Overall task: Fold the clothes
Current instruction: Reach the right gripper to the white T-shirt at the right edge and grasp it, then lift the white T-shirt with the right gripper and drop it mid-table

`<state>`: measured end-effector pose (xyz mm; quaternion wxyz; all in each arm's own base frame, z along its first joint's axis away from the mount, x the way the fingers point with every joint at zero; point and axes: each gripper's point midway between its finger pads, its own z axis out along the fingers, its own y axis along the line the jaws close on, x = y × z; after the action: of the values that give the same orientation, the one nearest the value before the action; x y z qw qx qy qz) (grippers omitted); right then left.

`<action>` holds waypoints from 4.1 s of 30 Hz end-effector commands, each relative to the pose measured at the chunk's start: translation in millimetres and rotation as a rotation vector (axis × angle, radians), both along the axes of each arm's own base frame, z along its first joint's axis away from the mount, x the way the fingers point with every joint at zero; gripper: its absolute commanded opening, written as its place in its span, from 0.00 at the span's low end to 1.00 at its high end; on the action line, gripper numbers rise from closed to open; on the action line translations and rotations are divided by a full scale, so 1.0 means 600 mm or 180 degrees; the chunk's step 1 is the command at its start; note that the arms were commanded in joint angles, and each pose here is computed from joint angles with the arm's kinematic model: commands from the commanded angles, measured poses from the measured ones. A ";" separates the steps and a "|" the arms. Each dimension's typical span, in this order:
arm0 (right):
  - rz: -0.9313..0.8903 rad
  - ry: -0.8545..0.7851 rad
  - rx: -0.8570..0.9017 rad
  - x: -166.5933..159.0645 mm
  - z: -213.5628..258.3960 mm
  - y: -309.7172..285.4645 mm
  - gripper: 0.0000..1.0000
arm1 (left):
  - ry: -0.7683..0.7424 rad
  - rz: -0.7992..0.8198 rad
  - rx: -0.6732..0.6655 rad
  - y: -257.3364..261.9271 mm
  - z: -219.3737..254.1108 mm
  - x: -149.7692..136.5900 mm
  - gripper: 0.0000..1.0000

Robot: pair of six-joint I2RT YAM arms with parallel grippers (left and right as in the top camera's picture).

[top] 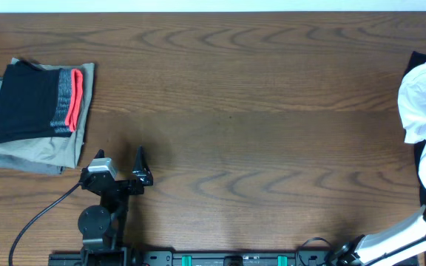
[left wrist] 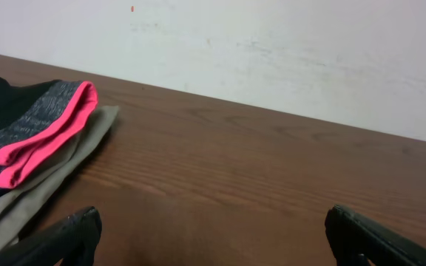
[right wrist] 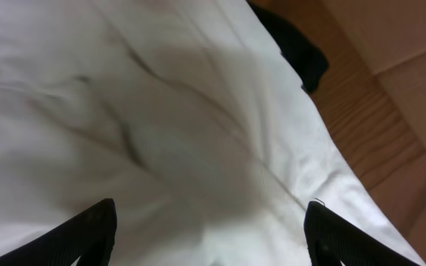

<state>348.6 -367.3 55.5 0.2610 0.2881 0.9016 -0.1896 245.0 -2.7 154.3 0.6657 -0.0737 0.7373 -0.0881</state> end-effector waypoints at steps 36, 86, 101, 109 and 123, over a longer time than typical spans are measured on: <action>0.0161 -0.0639 0.0225 0.054 -0.035 -0.037 0.04 | 0.0148 -0.0057 0.0009 -0.005 -0.025 -0.002 0.98; 0.3035 -0.1539 0.1894 0.254 0.301 0.824 0.01 | 0.0148 -0.0057 0.0009 -0.005 -0.025 -0.002 0.98; 0.3871 -0.0906 0.2044 0.169 0.190 1.119 0.03 | 0.0148 -0.0057 0.0009 -0.005 -0.025 -0.002 0.98; 0.4075 -0.1028 0.2193 0.125 0.302 1.127 0.01 | 0.0148 -0.0057 0.0009 -0.005 -0.025 -0.002 0.98; 0.4601 -0.1081 0.2202 -0.048 0.433 1.164 0.01 | 0.0148 -0.0057 0.0009 -0.005 -0.025 -0.002 0.98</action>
<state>325.9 333.8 284.2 0.3161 -0.2671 0.8388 0.3537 245.0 -2.7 154.3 0.6657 -0.0737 0.7373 -0.0881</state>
